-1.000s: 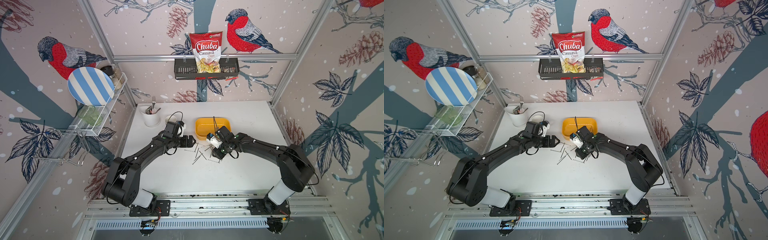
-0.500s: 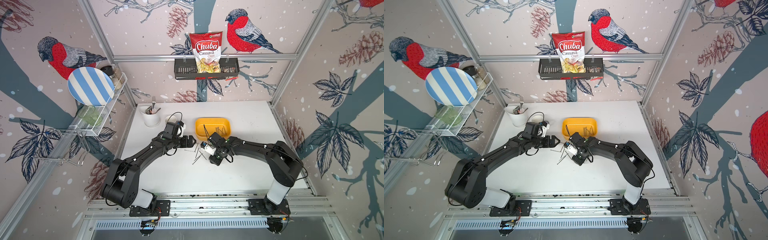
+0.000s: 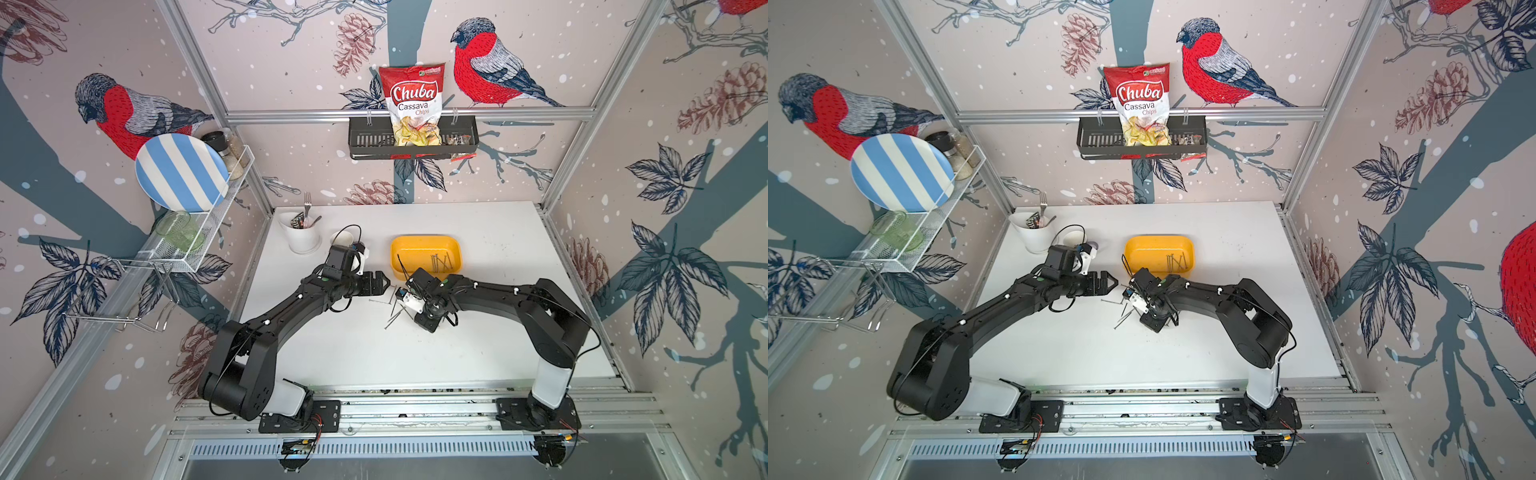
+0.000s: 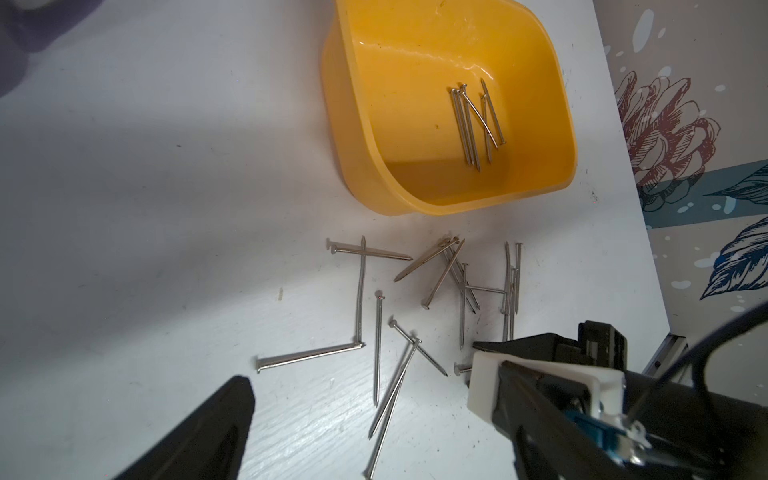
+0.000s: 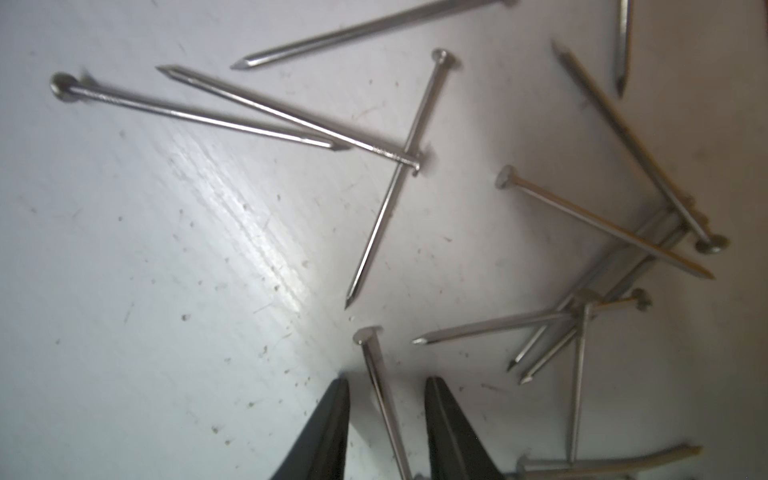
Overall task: Put the nails on the desktop into the storage box
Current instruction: Pick up the nail from the center of the board.
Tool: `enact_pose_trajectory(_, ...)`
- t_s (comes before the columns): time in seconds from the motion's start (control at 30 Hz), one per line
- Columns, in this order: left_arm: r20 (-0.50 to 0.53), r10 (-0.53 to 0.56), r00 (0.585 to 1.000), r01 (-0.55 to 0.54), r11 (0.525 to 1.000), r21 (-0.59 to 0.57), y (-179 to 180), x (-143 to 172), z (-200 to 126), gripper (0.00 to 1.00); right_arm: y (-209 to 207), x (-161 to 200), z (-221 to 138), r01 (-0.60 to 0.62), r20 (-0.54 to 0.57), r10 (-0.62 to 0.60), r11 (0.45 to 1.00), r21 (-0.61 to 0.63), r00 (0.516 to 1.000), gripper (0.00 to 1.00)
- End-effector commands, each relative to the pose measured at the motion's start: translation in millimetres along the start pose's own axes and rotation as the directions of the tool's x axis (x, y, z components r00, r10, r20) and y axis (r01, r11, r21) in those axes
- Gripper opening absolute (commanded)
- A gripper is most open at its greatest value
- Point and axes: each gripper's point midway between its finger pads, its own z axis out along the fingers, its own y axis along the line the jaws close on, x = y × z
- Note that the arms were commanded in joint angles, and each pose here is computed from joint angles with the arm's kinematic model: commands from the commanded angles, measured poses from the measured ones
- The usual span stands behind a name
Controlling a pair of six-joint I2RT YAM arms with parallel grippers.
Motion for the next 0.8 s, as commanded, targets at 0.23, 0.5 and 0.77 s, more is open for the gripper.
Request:
enact_pose_trajectory(0.23,0.014,0.004,1.000,-0.004,1.000,-0.010,4,-1,-3,0.95,11,33,14,0.048,-0.118,-0.045,0.999,0.019,0.992,0.08)
enact_pose_trajectory(0.5,0.024,-0.013,1.000,0.013,1.000,-0.015,6,0,-2,0.95,18,25,2,0.046,-0.073,-0.046,0.999,-0.003,0.996,0.00)
enact_pose_trajectory(0.77,0.043,-0.029,0.999,0.030,0.999,-0.019,6,-6,-2,0.95,1,-17,-51,-0.043,0.135,0.048,0.998,-0.040,0.990,0.00)
